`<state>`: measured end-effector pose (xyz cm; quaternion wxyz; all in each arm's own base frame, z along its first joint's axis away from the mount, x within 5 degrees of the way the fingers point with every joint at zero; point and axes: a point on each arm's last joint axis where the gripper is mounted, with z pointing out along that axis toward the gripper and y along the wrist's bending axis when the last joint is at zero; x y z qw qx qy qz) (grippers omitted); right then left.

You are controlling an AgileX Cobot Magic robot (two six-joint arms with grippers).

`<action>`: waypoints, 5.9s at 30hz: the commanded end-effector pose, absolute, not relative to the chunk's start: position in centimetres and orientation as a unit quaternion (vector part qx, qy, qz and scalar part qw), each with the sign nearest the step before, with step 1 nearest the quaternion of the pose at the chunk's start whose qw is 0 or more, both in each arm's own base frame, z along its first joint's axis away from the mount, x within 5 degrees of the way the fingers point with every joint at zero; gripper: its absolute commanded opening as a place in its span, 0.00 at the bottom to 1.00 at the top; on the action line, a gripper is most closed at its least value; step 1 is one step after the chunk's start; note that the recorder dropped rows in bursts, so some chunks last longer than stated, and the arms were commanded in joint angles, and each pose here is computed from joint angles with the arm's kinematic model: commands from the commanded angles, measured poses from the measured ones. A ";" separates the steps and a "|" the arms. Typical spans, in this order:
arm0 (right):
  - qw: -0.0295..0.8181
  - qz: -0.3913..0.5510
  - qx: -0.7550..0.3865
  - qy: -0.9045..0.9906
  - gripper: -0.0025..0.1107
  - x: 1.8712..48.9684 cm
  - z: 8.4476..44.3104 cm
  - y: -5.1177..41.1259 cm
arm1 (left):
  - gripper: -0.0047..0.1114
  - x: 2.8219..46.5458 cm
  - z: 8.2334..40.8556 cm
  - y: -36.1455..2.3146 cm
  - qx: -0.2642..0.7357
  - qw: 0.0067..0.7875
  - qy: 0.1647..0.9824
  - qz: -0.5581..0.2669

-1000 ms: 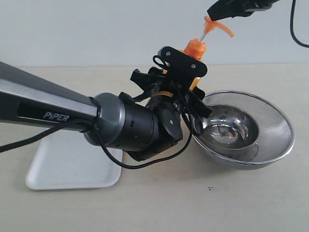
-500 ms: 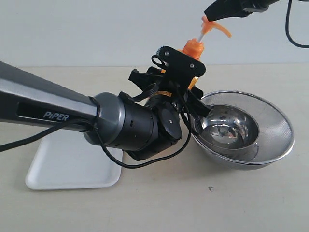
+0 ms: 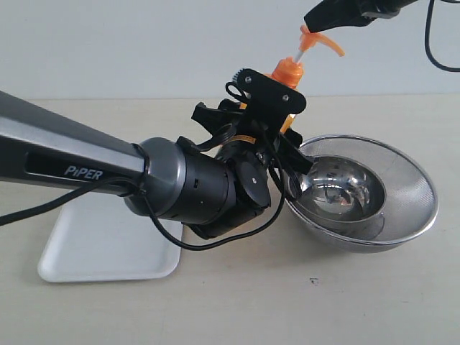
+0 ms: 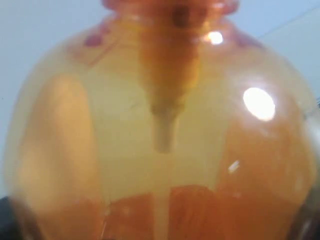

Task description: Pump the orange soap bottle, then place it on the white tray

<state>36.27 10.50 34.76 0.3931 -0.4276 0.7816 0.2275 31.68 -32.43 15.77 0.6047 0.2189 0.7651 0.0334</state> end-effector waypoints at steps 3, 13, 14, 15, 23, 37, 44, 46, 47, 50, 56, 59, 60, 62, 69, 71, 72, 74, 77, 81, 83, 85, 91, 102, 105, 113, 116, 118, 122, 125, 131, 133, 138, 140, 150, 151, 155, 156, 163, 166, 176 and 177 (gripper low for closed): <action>0.335 0.228 -0.456 0.792 0.02 36.2 32.5 10.5 | 0.08 31.7 17.1 -32.7 0.222 0.632 0.741 0.039; 0.333 0.228 -0.457 0.792 0.02 36.2 32.4 10.5 | 0.08 31.7 17.1 -32.7 0.222 0.632 0.741 0.039; 0.332 0.229 -0.458 0.792 0.02 36.2 32.4 10.5 | 0.08 31.7 17.1 -32.7 0.222 0.632 0.741 0.039; 0.332 0.229 -0.458 0.792 0.02 36.2 32.4 10.5 | 0.08 31.7 17.1 -32.7 0.222 0.632 0.741 0.039; 0.324 0.225 -0.459 0.796 0.02 36.1 32.2 10.6 | 0.08 31.7 17.1 -32.7 0.222 0.632 0.741 0.039; 0.318 0.221 -0.463 0.797 0.02 36.0 32.1 10.9 | 0.08 31.7 17.1 -32.7 0.222 0.632 0.741 0.039; 0.318 0.221 -0.463 0.797 0.02 36.0 32.1 10.9 | 0.08 31.7 17.1 -32.7 0.222 0.632 0.741 0.039; 0.318 0.221 -0.463 0.797 0.02 36.0 32.1 10.9 | 0.08 31.7 17.1 -32.7 0.222 0.632 0.741 0.039; 0.314 0.223 -0.464 0.798 0.02 36.1 32.0 10.9 | 0.08 31.7 17.1 -32.7 0.222 0.632 0.741 0.039; 0.303 0.229 -0.460 0.802 0.02 36.3 31.3 11.0 | 0.08 31.7 17.1 -32.7 0.222 0.632 0.741 0.039; 0.290 0.235 -0.459 0.806 0.02 36.6 30.5 11.1 | 0.08 31.7 17.1 -32.7 0.222 0.632 0.741 0.039; 0.289 0.236 -0.459 0.806 0.02 36.6 30.5 11.1 | 0.08 31.7 17.1 -32.7 0.222 0.632 0.741 0.039; 0.289 0.236 -0.459 0.806 0.02 36.6 30.5 11.1 | 0.08 31.7 17.1 -32.7 0.222 0.632 0.741 0.039; 0.288 0.237 -0.460 0.806 0.02 36.6 30.5 11.1 | 0.08 31.7 17.1 -32.7 0.222 0.632 0.741 0.039; 0.288 0.237 -0.460 0.806 0.02 36.6 30.5 11.1 | 0.08 31.7 17.1 -32.7 0.222 0.632 0.741 0.039; 0.288 0.237 -0.460 0.806 0.02 36.6 30.5 11.1 | 0.08 31.7 17.1 -32.7 0.222 0.632 0.741 0.039; 0.288 0.237 -0.460 0.806 0.02 36.6 30.5 11.1 | 0.08 31.7 17.1 -32.7 0.222 0.632 0.741 0.039; 0.288 0.237 -0.460 0.806 0.02 36.6 30.5 11.1 | 0.08 31.7 17.1 -32.7 0.222 0.632 0.741 0.039; 0.288 0.237 -0.460 0.806 0.02 36.6 30.5 11.1 | 0.08 31.7 17.1 -32.7 0.222 0.632 0.741 0.039; 0.288 0.237 -0.460 0.806 0.02 36.6 30.5 11.1 | 0.08 31.7 17.1 -32.7 0.222 0.632 0.741 0.039; 0.288 0.237 -0.460 0.806 0.02 36.6 30.5 11.1 | 0.08 31.7 17.1 -32.7 0.222 0.632 0.741 0.039; 0.288 0.237 -0.460 0.806 0.02 36.6 30.5 11.1 | 0.08 31.7 17.1 -32.7 0.222 0.632 0.741 0.039; 0.288 0.237 -0.460 0.806 0.02 36.6 30.5 11.1 | 0.08 31.7 17.1 -32.7 0.222 0.632 0.741 0.039; 0.286 0.238 -0.461 0.806 0.02 36.6 30.5 11.1 | 0.08 31.7 17.1 -32.7 0.222 0.632 0.741 0.039; 0.286 0.238 -0.461 0.806 0.02 36.6 30.5 11.1 | 0.08 31.7 17.1 -32.7 0.222 0.632 0.741 0.039; 0.284 0.239 -0.461 0.806 0.02 36.5 30.4 11.1 | 0.08 31.7 17.1 -32.7 0.222 0.632 0.741 0.039; 0.284 0.239 -0.461 0.806 0.02 36.5 30.4 11.1 | 0.08 31.7 17.1 -32.7 0.222 0.632 0.741 0.039; 0.285 0.239 -0.461 0.806 0.02 36.5 30.5 11.1 | 0.08 31.7 17.1 -32.7 0.222 0.632 0.741 0.039; 0.291 0.236 -0.461 0.804 0.02 36.4 30.9 11.0 | 0.08 31.7 17.1 -32.7 0.222 0.632 0.741 0.039; 0.298 0.230 -0.462 0.803 0.02 36.3 31.3 11.0 | 0.08 31.7 17.1 -32.7 0.222 0.632 0.741 0.039; 0.323 0.208 -0.463 0.799 0.02 35.8 32.7 10.7 | 0.08 31.7 17.1 -32.7 0.221 0.632 0.742 0.039; 0.333 0.201 -0.463 0.796 0.02 35.6 33.3 10.6 | 0.08 31.7 17.1 -32.7 0.221 0.632 0.742 0.039; 0.353 0.186 -0.463 0.792 0.02 35.1 34.4 10.4 | 0.08 31.7 17.1 -32.7 0.221 0.632 0.742 0.039; 0.361 0.183 -0.462 0.789 0.02 34.9 34.8 10.4 | 0.08 31.7 17.1 -32.7 0.221 0.632 0.742 0.039; 0.414 0.149 -0.452 0.776 0.02 34.2 37.4 10.0 | 0.08 31.7 17.1 -32.7 0.221 0.632 0.742 0.039; 0.419 0.147 -0.453 0.773 0.02 34.2 37.8 10.0 | 0.08 31.7 17.1 -32.7 0.221 0.632 0.742 0.039; 0.438 0.141 -0.453 0.763 0.02 34.2 39.5 10.0 | 0.08 31.7 17.1 -32.7 0.221 0.632 0.742 0.039; 0.445 0.135 -0.450 0.762 0.02 34.3 39.7 9.9 | 0.08 31.7 17.1 -32.7 0.221 0.632 0.742 0.039; 0.444 0.125 -0.449 0.765 0.02 34.7 39.3 9.8 | 0.08 31.7 17.1 -32.7 0.221 0.632 0.742 0.039; 0.432 0.132 -0.445 0.773 0.02 35.3 38.5 9.9 | 0.08 31.7 17.1 -32.7 0.221 0.632 0.742 0.039; 0.416 0.142 -0.439 0.784 0.02 36.2 37.1 10.1 | 0.08 31.7 17.1 -32.7 0.221 0.632 0.742 0.039; 0.416 0.143 -0.439 0.784 0.02 36.2 37.1 10.1 | 0.08 31.7 17.1 -32.7 0.221 0.632 0.742 0.039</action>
